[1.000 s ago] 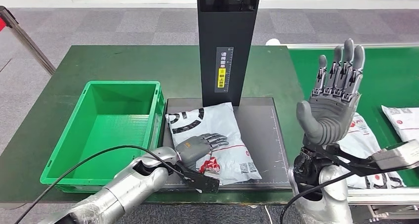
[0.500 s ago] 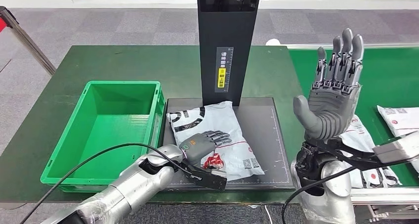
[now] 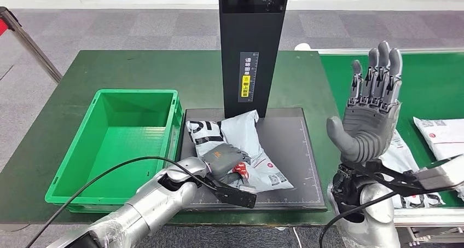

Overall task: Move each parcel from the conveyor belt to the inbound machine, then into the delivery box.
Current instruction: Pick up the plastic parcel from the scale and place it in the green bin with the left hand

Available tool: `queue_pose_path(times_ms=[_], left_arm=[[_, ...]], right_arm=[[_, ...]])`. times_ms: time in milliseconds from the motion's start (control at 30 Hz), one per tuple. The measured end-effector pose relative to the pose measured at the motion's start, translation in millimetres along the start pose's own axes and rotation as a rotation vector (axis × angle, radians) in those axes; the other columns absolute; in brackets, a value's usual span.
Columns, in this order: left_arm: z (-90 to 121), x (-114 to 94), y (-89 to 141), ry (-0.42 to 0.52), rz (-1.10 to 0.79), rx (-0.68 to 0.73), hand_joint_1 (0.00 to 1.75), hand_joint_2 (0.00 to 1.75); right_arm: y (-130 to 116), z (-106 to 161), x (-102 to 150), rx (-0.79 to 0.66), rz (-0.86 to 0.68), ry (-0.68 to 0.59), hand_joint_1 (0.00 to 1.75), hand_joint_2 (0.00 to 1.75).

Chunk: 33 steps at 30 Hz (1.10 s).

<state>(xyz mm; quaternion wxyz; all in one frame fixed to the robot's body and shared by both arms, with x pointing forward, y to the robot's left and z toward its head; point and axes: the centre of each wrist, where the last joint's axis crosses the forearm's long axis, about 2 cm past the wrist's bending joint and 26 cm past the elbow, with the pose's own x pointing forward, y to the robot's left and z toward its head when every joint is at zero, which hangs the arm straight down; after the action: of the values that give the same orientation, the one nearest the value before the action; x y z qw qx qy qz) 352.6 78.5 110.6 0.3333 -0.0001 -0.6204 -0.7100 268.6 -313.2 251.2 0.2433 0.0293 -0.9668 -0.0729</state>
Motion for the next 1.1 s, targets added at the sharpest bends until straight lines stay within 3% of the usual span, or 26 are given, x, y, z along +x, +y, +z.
queue_pose_path(times_ms=[500, 800, 1100], left_arm=[[0.2, 4.2, -1.7, -0.028, -0.025, 0.05, 1.75, 1.75], [-5.8, 24.5, 39.2, -0.084, -0.067, 0.174, 1.75, 1.75], [-4.2, 30.6, 50.7, -0.115, -0.087, 0.211, 1.75, 1.75]], right_arm=[[-12.0, 26.4, 8.5, 0.023, 0.002, 0.025, 0.0, 1.75], [-12.8, 28.7, 16.9, 0.012, 0.0, 0.014, 0.0, 1.75], [-12.8, 29.6, 19.4, 0.015, -0.001, 0.012, 0.0, 1.75]])
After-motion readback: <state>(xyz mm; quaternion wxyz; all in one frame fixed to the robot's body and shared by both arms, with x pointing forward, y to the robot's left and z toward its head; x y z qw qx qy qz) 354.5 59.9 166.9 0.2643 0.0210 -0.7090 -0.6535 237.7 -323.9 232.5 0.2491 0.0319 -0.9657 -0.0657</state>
